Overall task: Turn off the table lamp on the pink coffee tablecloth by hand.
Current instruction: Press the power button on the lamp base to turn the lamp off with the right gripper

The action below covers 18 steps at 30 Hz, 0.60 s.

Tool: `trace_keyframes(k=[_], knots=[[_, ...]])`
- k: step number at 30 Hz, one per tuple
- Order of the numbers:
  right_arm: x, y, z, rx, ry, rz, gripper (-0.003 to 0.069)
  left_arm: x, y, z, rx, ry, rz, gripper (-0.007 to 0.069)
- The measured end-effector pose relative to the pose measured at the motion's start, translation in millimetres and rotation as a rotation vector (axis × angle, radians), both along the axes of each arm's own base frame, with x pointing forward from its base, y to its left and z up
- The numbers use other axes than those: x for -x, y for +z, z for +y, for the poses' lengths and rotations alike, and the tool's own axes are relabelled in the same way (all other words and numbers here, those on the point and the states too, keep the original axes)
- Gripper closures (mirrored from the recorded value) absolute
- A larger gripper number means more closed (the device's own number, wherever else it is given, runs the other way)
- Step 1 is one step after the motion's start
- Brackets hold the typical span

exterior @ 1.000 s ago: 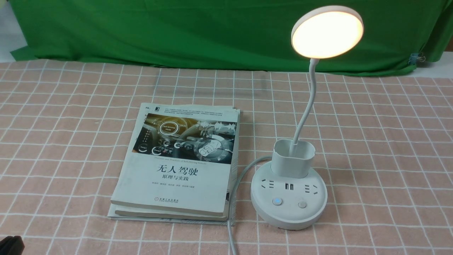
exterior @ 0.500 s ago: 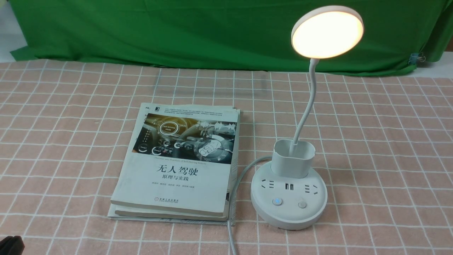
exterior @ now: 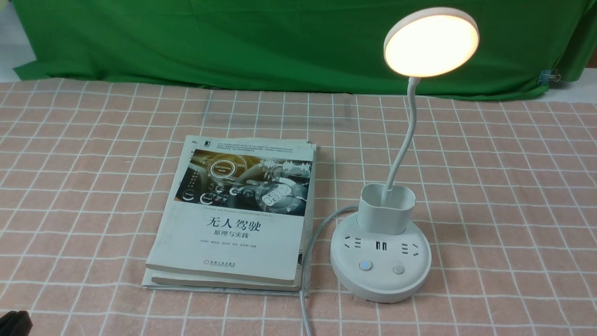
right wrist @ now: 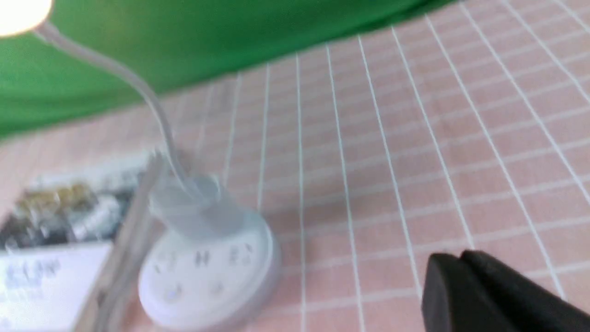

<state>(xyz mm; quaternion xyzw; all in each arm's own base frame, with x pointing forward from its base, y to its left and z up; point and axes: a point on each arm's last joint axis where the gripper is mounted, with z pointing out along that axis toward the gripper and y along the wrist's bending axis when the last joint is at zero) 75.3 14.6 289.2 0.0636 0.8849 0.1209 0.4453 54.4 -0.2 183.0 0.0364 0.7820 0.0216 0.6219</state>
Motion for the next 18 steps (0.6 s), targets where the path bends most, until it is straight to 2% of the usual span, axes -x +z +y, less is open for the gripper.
trace_keyframes(k=[4,8,10,11,12,17,18], knots=[[-33.5,11.7,7.1,0.126,0.100,0.315,0.0586,0.0,0.0,0.0,0.000,0.000,0.000,0.0619],[-65.7,3.5,13.5,0.174,0.162,0.464,0.0586,0.0,0.0,0.0,0.000,0.000,0.000,0.0619],[-94.7,-13.8,27.6,0.177,0.253,0.576,0.0586,0.0,0.0,0.0,0.000,0.000,0.000,0.0619],[-94.9,-13.2,28.7,0.174,0.257,0.572,0.0586,0.0,0.0,0.0,0.000,0.000,0.000,0.0619],[-112.2,-29.2,45.9,0.182,0.328,0.632,0.0586,0.0,0.0,0.0,0.000,0.000,0.000,0.0619],[-136.5,-53.9,97.2,0.237,0.493,0.673,0.0586,0.0,0.0,0.0,0.000,0.000,0.000,0.0619],[-144.4,-60.9,117.5,0.253,0.543,0.668,0.0586,0.0,0.0,0.0,0.000,0.000,0.000,0.0619]])
